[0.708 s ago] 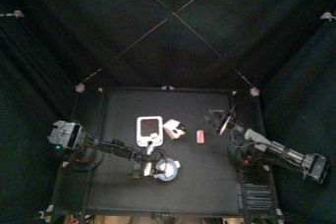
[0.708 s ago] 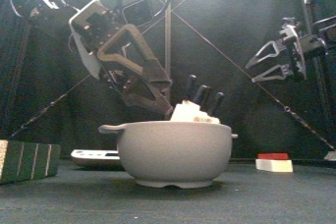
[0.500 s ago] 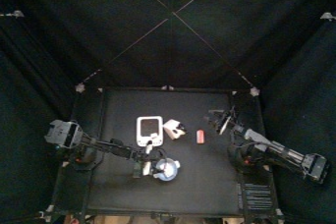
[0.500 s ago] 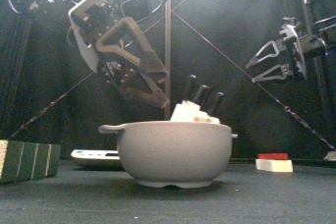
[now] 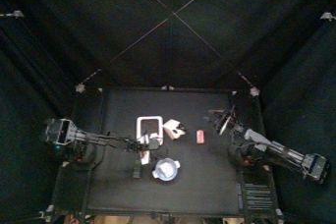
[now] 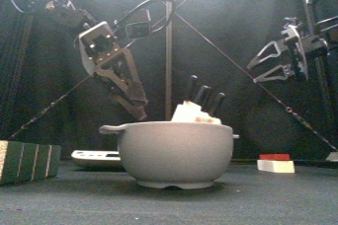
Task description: Grab white sushi piece off stove
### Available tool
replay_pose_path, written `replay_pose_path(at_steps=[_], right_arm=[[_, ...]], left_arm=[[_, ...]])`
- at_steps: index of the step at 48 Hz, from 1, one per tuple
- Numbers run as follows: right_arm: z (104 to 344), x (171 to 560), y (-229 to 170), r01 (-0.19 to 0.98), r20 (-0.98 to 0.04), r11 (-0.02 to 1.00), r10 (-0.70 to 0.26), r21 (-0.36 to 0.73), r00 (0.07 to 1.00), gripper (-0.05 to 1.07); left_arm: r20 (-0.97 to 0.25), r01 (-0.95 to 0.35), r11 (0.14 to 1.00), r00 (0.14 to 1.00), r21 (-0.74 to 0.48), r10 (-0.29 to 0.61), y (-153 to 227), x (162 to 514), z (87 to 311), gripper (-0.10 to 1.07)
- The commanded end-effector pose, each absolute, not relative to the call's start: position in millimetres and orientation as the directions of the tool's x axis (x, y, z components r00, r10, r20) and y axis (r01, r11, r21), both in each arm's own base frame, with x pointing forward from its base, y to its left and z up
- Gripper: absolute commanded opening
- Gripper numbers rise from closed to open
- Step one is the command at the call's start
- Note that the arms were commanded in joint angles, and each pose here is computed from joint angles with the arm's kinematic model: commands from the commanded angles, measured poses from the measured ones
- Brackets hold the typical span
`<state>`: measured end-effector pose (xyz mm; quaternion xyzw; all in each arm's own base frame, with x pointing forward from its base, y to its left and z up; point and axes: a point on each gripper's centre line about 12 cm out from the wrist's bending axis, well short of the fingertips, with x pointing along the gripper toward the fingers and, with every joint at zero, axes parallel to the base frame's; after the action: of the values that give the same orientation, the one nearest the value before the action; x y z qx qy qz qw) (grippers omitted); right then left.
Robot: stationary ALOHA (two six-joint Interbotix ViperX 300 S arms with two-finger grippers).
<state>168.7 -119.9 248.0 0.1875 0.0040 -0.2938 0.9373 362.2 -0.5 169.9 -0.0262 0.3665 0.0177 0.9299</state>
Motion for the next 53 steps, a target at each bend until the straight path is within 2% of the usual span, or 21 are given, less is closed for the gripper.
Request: replay_pose_path(at_steps=[1,7,21,33,53], right_arm=[[254.0,170.9,-121.6,0.548,-0.103,0.763,-0.55,0.344,0.829,0.93],[254.6,171.0,-121.8,0.548,-0.101,0.763,-0.55,0.344,0.829,0.93],[253.8,170.9,-121.6,0.549,-0.105,0.764,-0.549,0.339,0.829,0.93],[253.8,170.7,-121.9,0.55,-0.105,0.763,-0.55,0.339,0.828,0.93],[253.2,170.4,-122.0,0.551,-0.106,0.761,-0.552,0.341,0.827,0.93]], left_arm=[[-0.64,-0.065,0.998,0.766,-0.002,0.049,14.7,366.8,189.7,1.01],[-0.624,-0.09,0.995,0.776,0.033,0.091,33.4,365.3,194.2,1.01],[-0.638,-0.141,0.987,0.753,0.079,0.159,64.3,358.8,187.4,1.01],[-0.686,-0.154,0.985,0.709,0.077,0.165,69.3,349.3,165.4,1.01],[-0.726,-0.168,0.983,0.667,0.074,0.168,75.0,347.4,145.5,1.0]])
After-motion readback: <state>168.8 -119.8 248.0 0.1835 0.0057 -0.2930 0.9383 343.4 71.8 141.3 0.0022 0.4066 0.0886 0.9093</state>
